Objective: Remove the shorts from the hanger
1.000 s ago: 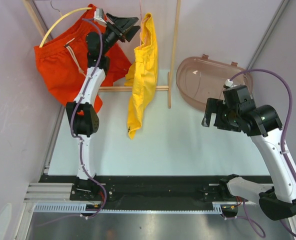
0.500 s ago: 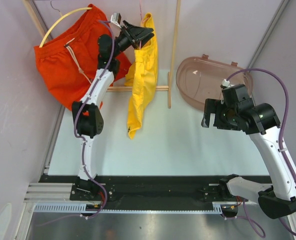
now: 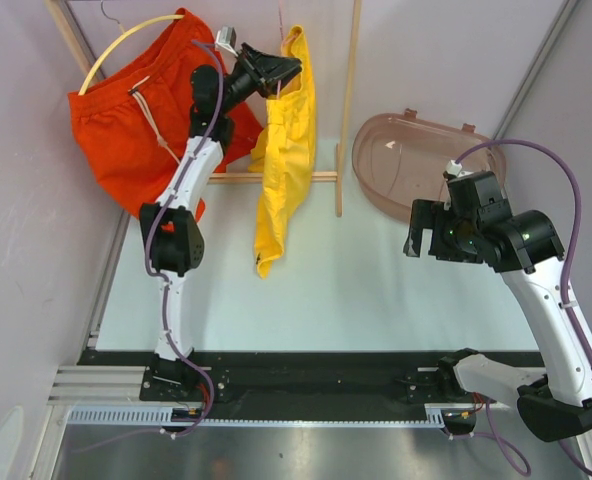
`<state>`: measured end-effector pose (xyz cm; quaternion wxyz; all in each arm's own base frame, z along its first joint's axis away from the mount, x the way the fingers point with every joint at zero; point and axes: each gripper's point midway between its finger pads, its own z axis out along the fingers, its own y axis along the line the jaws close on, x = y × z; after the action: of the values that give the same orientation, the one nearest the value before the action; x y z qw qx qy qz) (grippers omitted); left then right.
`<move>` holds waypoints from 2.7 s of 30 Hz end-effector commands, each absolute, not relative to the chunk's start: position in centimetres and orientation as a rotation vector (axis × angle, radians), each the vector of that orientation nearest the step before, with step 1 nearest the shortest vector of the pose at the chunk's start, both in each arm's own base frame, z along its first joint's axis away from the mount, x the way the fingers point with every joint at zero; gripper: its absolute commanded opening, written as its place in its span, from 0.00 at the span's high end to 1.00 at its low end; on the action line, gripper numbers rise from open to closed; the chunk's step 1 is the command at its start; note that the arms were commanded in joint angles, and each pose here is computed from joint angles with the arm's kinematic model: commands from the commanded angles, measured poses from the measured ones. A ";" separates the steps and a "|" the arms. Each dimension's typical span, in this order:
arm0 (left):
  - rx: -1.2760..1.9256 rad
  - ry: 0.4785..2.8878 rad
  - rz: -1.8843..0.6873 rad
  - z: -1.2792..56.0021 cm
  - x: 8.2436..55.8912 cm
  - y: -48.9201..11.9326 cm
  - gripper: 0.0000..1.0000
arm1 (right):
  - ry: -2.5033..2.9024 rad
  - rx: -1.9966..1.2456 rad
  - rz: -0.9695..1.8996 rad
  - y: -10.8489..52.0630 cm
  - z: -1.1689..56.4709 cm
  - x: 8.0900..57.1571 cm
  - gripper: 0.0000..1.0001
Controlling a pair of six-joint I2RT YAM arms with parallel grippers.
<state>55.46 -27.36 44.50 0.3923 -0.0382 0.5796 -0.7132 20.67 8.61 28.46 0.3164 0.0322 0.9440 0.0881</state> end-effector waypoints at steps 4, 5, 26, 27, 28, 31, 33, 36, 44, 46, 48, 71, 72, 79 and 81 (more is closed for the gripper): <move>-0.042 1.419 -1.735 48.7 53.8 -25.8 0.74 | 2.459 0.062 0.249 8.6 28.9 20.6 0.00; -0.043 1.413 -1.728 49.0 53.7 -25.6 0.77 | 2.457 0.061 0.254 8.6 29.0 20.6 0.00; 0.190 1.184 -1.638 57.7 47.8 -24.2 1.00 | 2.466 0.007 0.332 10.0 28.7 20.9 0.00; 0.244 1.132 -1.620 58.2 47.2 -24.1 1.00 | 2.469 0.003 0.329 10.0 28.6 20.9 0.00; 0.272 1.111 -1.607 58.1 47.2 -24.1 1.00 | 2.464 0.002 0.329 10.0 28.6 21.0 0.00; 0.377 1.024 -1.562 57.8 46.9 -23.7 1.00 | 2.468 -0.011 0.379 10.6 28.5 20.6 0.00; 0.408 0.989 -1.537 57.7 47.0 -23.3 1.00 | 2.463 -0.015 0.397 10.9 28.5 20.5 0.00; 0.436 0.949 -1.531 57.2 47.4 -22.8 1.00 | 2.469 -0.030 0.417 11.1 28.3 20.3 0.00; 0.507 1.001 -1.600 56.8 43.1 -23.5 1.00 | 2.466 -0.052 0.454 11.5 28.2 19.9 0.00; 0.525 0.987 -1.583 58.5 39.9 -23.0 1.00 | 2.470 -0.065 0.472 11.9 28.1 20.1 0.00; 0.480 1.086 -1.590 56.6 39.9 -23.2 1.00 | 2.462 -0.082 0.493 12.4 28.2 20.6 0.00; 0.160 1.817 -1.626 45.5 23.3 -22.0 1.00 | 2.223 -0.204 0.816 20.7 33.3 31.0 0.00; 0.170 1.819 -1.633 45.3 22.9 -22.3 1.00 | 2.175 -0.202 0.836 21.1 35.2 31.4 0.00; 0.264 1.871 -1.719 44.3 19.3 -25.7 1.00 | 2.058 -0.222 0.891 22.7 39.6 33.5 0.00; 0.277 1.884 -1.728 44.1 18.9 -26.2 1.00 | 2.071 -0.218 0.876 22.7 39.3 33.8 0.01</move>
<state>20.94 -25.89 41.69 0.2493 0.0646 0.7299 -0.6332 33.21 21.94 37.33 0.4079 -0.0796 0.8450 0.3364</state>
